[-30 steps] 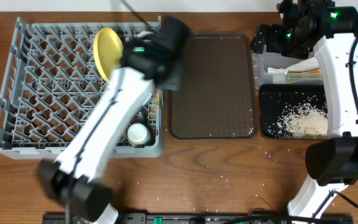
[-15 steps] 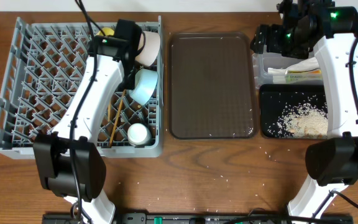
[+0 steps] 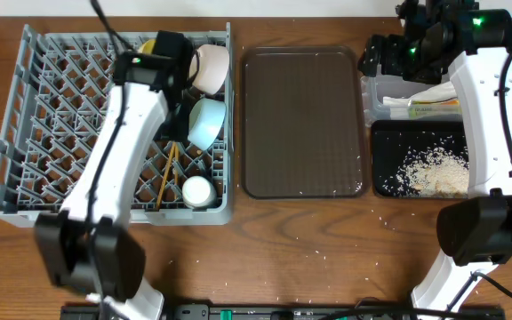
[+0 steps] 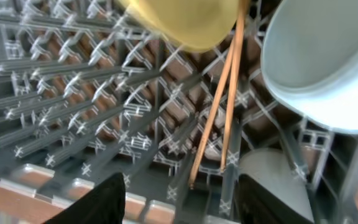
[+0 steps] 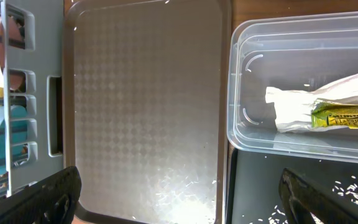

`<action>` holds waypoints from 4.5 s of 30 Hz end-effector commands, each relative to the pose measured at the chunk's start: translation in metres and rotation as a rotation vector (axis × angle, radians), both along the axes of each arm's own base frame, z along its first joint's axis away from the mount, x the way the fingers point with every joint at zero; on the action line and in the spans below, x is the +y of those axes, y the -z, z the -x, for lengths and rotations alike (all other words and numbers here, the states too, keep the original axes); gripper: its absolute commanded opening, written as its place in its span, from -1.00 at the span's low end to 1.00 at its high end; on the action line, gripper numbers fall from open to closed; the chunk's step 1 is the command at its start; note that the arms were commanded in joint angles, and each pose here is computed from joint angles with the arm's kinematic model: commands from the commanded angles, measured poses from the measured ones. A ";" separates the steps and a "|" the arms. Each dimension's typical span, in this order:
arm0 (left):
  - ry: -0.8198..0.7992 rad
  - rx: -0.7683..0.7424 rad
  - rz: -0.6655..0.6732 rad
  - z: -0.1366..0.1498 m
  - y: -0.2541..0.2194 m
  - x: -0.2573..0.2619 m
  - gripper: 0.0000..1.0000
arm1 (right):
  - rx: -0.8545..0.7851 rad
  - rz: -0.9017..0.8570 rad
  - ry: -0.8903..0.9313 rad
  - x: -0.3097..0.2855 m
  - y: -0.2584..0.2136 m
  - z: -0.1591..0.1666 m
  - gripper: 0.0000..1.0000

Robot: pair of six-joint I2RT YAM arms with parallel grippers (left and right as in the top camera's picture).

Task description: Sort waste into correct bins and load items into the dishwasher

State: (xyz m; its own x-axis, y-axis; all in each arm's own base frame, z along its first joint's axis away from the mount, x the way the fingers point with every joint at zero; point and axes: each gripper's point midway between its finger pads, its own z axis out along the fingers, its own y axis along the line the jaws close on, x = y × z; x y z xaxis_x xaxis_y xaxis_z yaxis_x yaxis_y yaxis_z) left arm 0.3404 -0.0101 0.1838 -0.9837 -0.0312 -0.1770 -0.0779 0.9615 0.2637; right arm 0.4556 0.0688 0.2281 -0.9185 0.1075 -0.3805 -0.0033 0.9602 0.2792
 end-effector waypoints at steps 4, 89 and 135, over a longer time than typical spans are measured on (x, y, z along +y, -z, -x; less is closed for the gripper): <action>-0.102 -0.287 0.132 0.048 -0.097 0.000 0.62 | -0.011 0.003 -0.020 0.005 -0.003 0.000 0.99; 0.102 -1.258 0.172 0.098 0.046 0.034 0.78 | -0.011 0.003 -0.020 0.005 -0.003 0.000 0.99; 0.101 -1.255 0.173 0.097 0.046 0.034 0.79 | -0.370 0.194 -0.150 -0.003 -0.067 0.048 0.99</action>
State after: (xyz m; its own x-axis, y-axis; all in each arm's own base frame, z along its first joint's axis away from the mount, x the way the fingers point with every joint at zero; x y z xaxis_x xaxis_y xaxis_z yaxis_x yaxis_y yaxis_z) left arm 0.2426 0.0255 0.1537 -0.1038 -0.0958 -0.9900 -0.1128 0.9901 -0.0840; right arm 0.4287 0.0738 0.2942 -0.7432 -0.0744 -0.6649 -0.1912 0.9760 0.1046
